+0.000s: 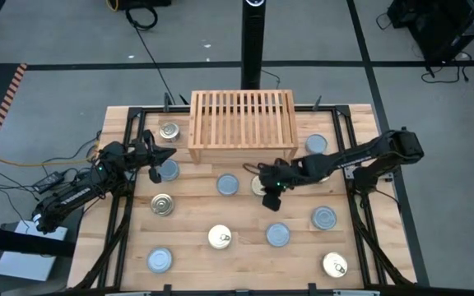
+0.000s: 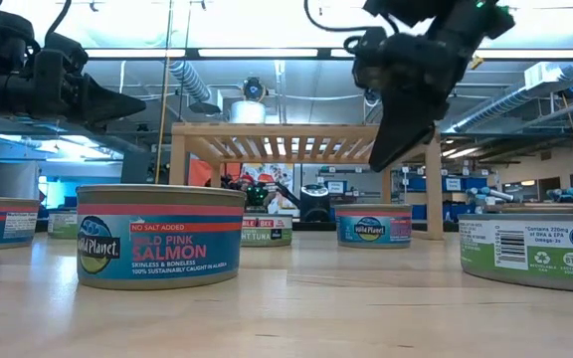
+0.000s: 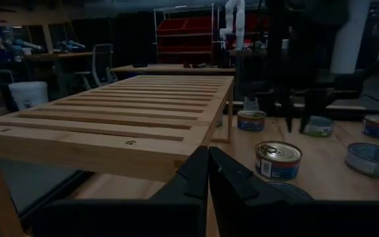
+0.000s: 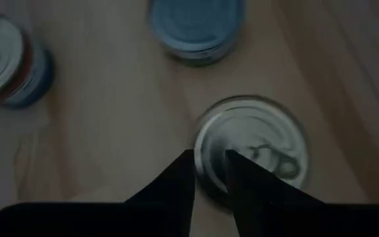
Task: Stack canned seafood by type on shelf
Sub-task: Put the blue-pink tuna can on the shelf
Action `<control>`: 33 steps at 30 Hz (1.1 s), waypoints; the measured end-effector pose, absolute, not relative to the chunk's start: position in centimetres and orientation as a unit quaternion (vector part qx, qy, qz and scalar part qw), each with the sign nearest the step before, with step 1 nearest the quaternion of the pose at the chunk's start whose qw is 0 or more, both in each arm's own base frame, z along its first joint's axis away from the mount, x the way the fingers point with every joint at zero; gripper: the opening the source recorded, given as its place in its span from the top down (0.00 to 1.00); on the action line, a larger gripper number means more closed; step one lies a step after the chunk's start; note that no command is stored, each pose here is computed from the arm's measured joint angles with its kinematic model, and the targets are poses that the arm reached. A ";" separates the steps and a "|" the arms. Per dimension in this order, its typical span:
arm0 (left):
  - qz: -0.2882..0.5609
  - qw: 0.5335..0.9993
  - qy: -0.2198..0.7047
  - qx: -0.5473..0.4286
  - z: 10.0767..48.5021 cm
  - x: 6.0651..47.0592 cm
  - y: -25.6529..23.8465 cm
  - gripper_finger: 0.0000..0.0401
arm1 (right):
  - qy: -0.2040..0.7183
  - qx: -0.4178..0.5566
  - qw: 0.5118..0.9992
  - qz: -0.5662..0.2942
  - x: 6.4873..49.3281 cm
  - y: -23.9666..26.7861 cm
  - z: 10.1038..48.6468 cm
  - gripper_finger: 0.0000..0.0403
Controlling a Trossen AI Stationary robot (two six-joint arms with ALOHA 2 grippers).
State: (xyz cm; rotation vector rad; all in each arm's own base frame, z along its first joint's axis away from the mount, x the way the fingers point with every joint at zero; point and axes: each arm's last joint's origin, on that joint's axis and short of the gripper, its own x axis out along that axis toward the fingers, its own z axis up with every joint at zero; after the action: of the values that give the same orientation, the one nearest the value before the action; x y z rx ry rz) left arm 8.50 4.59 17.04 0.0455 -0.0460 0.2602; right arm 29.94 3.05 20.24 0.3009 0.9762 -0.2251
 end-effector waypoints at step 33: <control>0.125 0.992 0.025 -0.016 16.2 9.1 4.9 0.95 | 0.596 -0.019 0.793 -0.123 36.4 6.5 16.5 0.79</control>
State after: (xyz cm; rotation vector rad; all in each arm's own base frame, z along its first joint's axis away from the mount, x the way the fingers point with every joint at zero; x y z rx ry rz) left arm 9.08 4.95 16.15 -0.0316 0.0509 0.2515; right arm 36.37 6.48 16.52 -0.0401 1.2823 -0.2651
